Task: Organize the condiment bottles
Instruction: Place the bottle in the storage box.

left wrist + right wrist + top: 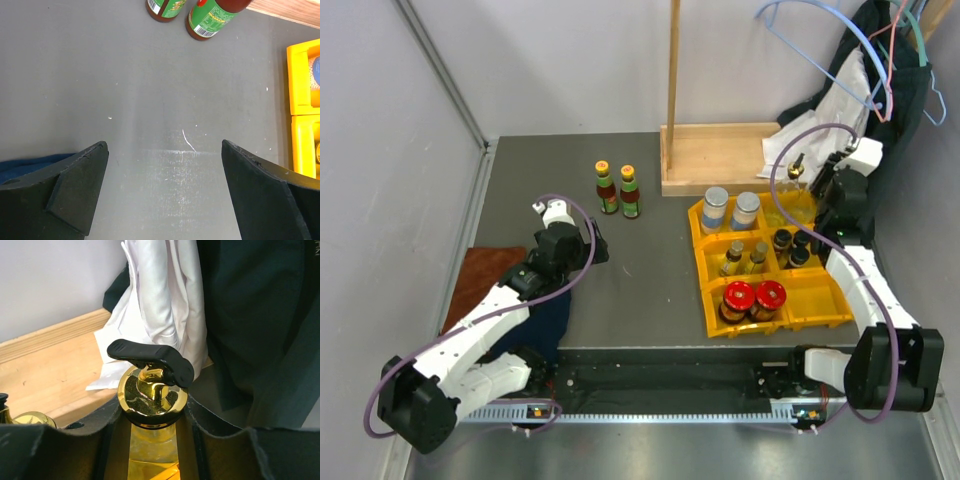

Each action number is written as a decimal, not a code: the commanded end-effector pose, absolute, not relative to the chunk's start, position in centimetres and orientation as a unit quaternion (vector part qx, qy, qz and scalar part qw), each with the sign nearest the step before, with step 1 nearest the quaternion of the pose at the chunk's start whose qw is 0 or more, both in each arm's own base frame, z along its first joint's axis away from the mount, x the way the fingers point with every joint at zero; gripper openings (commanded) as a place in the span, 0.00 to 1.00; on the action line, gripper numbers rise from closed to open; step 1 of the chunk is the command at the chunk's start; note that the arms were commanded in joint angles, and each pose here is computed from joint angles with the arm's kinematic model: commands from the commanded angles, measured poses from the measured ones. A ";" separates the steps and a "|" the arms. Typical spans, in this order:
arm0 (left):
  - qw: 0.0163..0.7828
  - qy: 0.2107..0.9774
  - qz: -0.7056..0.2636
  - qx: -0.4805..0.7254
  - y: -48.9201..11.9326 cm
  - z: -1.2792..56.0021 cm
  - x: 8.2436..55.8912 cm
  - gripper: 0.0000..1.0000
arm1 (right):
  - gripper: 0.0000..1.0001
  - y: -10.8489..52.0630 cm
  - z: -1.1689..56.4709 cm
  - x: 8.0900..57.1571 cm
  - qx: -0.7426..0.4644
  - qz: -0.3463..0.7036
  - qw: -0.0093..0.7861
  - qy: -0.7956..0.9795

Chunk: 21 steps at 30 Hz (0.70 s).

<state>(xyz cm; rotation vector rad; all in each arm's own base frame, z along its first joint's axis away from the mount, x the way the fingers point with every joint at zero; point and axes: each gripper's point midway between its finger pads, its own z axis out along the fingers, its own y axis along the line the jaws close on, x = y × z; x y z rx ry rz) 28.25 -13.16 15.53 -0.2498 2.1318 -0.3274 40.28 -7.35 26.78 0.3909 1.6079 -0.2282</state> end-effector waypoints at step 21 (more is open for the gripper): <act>0.499 0.846 -0.154 -0.108 -13.1 17.7 29.1 0.99 | 0.45 -6.4 25.0 42.4 0.164 -0.083 0.659 0.730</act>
